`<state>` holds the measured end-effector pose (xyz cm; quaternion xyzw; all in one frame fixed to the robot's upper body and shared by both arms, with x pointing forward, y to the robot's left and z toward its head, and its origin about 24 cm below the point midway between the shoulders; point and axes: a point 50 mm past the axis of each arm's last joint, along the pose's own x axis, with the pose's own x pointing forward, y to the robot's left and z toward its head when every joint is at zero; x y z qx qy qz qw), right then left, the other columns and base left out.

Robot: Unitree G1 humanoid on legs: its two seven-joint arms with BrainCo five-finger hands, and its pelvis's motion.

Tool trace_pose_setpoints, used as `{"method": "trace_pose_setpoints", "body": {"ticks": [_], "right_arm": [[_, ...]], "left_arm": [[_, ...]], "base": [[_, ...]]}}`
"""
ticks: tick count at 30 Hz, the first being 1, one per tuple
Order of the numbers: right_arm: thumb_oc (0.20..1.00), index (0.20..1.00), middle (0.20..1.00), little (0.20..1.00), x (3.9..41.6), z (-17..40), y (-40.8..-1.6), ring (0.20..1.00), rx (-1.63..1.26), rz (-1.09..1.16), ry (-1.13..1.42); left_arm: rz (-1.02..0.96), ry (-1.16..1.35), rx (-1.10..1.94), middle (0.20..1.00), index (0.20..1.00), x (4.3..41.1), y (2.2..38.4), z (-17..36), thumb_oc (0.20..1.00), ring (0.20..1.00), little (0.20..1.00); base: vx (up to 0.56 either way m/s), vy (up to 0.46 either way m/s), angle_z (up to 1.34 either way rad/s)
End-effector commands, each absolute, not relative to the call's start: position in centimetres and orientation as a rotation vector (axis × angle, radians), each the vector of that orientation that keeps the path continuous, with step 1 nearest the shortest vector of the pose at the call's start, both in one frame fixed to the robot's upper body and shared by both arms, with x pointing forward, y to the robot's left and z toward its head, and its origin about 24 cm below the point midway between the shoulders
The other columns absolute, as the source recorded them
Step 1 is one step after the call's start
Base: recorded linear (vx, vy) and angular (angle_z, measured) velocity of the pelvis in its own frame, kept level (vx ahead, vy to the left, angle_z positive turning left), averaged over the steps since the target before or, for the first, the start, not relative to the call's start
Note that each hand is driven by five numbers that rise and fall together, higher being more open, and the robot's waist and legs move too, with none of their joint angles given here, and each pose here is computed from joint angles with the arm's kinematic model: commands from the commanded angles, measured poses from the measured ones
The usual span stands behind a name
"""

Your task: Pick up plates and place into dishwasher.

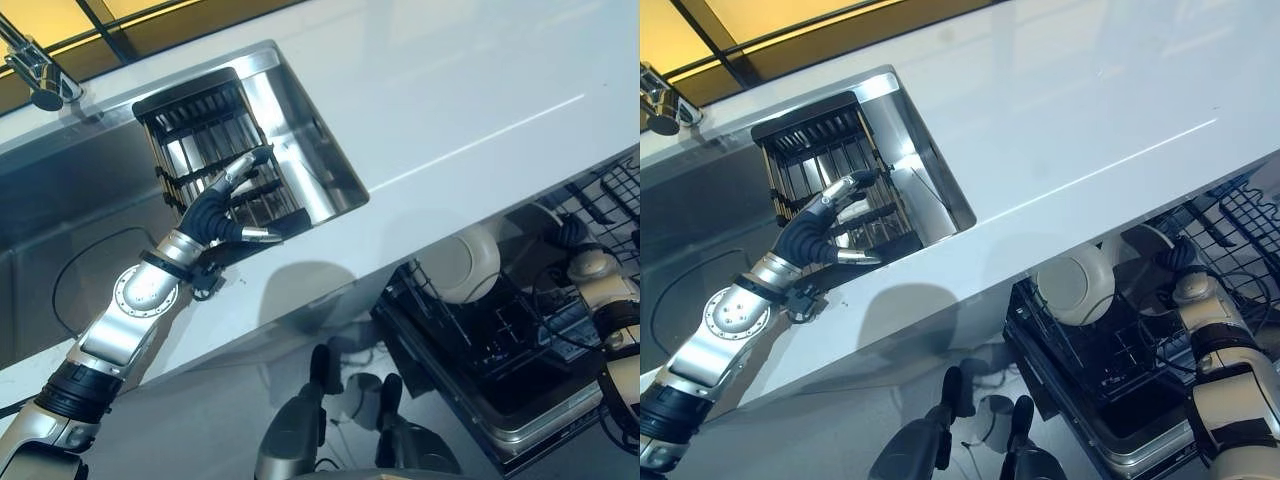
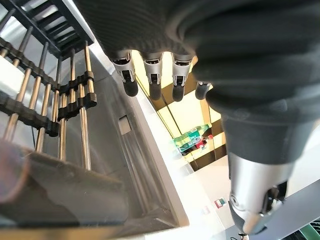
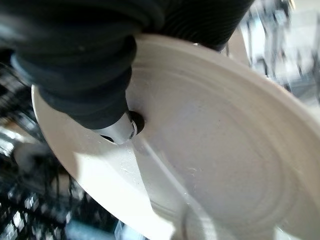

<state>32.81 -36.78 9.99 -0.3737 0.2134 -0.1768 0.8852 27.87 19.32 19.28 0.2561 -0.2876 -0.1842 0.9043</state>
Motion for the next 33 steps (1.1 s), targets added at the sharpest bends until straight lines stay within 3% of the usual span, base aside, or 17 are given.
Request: {"method": "trace_pose_setpoints", "body": {"ticks": [1, 4, 5, 6, 21, 27, 33], "right_arm": [[0.2, 0.2, 0.2, 0.2, 34.8, 13.5, -36.0, 0.2, -0.719, -0.302, 0.338], [0.2, 0.2, 0.2, 0.2, 34.8, 13.0, -35.6, 0.2, -0.656, -0.267, 0.346], [0.36, 0.36, 0.36, 0.36, 34.8, 12.8, -35.6, 0.36, -0.632, -0.269, 0.341], [1.0, 1.0, 1.0, 1.0, 34.8, 12.7, -35.6, 1.0, -0.631, -0.282, 0.343], [1.0, 1.0, 1.0, 1.0, 32.4, 15.6, -38.0, 1.0, -0.617, -0.716, 0.095], [1.0, 1.0, 1.0, 1.0, 30.4, 13.7, -37.6, 1.0, -0.579, -0.782, 0.02], [1.0, 1.0, 1.0, 1.0, 28.7, 9.5, -37.4, 1.0, -0.455, -0.768, 0.109]], "left_arm": [[-0.43, -0.767, 0.462, 1.0, 1.0, 27.5, 17.7, 22.4, 1.0, 1.0, 1.0], [-0.434, -0.777, 0.454, 1.0, 1.0, 27.6, 17.5, 22.8, 1.0, 1.0, 1.0], [-0.434, -0.775, 0.452, 1.0, 1.0, 27.6, 17.5, 22.8, 1.0, 1.0, 1.0], [-0.435, -0.774, 0.454, 1.0, 1.0, 27.7, 17.5, 22.7, 1.0, 1.0, 1.0], [-0.412, -0.755, 0.416, 1.0, 1.0, 26.7, 17.8, 21.0, 1.0, 1.0, 1.0], [-0.396, -0.715, 0.356, 1.0, 1.0, 26.5, 17.6, 19.4, 1.0, 1.0, 1.0], [-0.421, -0.696, 0.347, 1.0, 1.0, 26.8, 17.0, 19.1, 1.0, 1.0, 1.0]], "base": [[-0.05, -0.007, -0.01], [-0.03, 0.006, 0.0], [0.0, 0.0, 0.0], [0.0, 0.0, 0.0], [0.03, 0.032, 0.0], [0.07, 0.073, -0.13], [0.06, 0.025, -0.18]]}}
